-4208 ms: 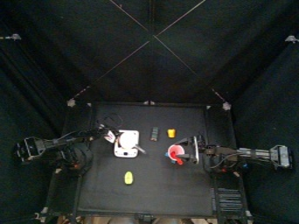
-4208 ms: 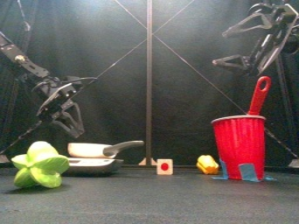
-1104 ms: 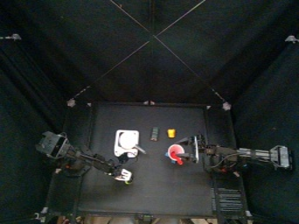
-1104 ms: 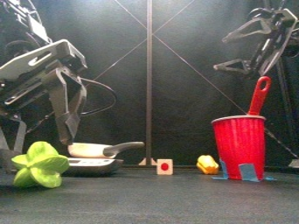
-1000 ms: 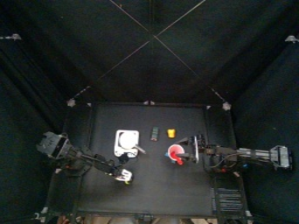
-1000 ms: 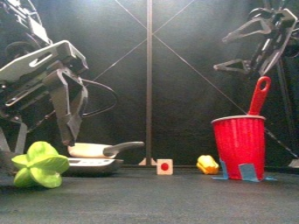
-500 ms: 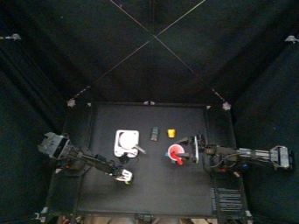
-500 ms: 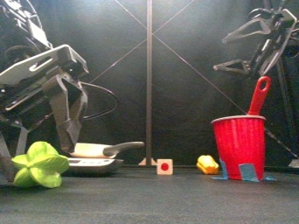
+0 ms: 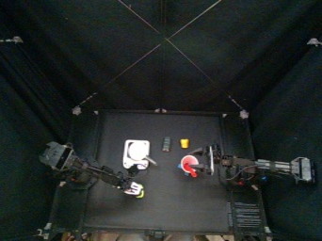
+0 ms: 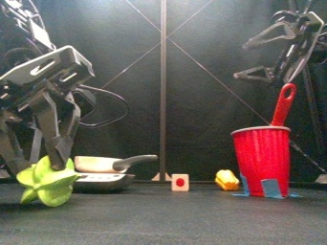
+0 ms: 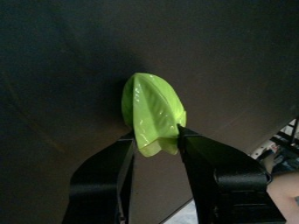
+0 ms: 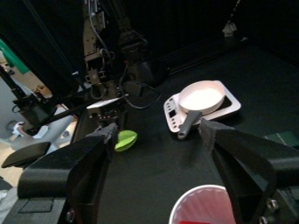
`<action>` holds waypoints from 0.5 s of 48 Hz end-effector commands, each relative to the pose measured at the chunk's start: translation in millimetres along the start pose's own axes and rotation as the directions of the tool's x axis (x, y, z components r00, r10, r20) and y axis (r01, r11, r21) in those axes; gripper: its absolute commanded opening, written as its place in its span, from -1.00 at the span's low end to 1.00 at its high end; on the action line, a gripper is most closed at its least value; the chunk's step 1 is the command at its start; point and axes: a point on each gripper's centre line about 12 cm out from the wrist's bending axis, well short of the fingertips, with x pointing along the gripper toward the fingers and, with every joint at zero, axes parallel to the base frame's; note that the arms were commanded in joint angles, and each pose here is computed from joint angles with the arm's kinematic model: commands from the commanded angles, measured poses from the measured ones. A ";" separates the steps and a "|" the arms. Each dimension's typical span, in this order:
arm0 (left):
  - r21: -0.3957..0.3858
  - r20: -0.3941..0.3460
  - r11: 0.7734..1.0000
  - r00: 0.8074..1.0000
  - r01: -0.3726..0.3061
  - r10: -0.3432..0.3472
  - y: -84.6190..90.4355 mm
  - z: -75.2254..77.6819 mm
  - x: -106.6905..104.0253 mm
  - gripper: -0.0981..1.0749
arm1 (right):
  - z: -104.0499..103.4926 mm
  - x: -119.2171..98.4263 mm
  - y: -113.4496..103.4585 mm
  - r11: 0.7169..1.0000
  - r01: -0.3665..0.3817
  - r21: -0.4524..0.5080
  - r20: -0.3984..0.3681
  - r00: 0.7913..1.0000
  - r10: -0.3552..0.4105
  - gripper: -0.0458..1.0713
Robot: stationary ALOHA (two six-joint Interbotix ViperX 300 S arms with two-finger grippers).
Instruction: Grab starfruit
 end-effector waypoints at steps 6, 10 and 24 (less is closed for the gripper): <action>0.052 0.035 0.998 0.998 0.043 -0.044 -10.9 8.4 -23.4 0.27 | 4.3 1.6 -0.4 1.000 0.003 0.008 0.013 1.000 -0.003 0.94; 0.065 0.043 0.998 0.999 0.024 -0.026 -9.2 9.4 -28.1 0.27 | 4.3 1.6 -0.5 1.000 0.003 0.009 0.014 1.000 -0.003 0.94; 0.070 0.049 0.998 0.999 0.005 -0.008 -7.4 11.0 -27.4 0.27 | 4.4 1.6 -0.8 1.000 0.005 0.011 0.014 1.000 -0.005 0.94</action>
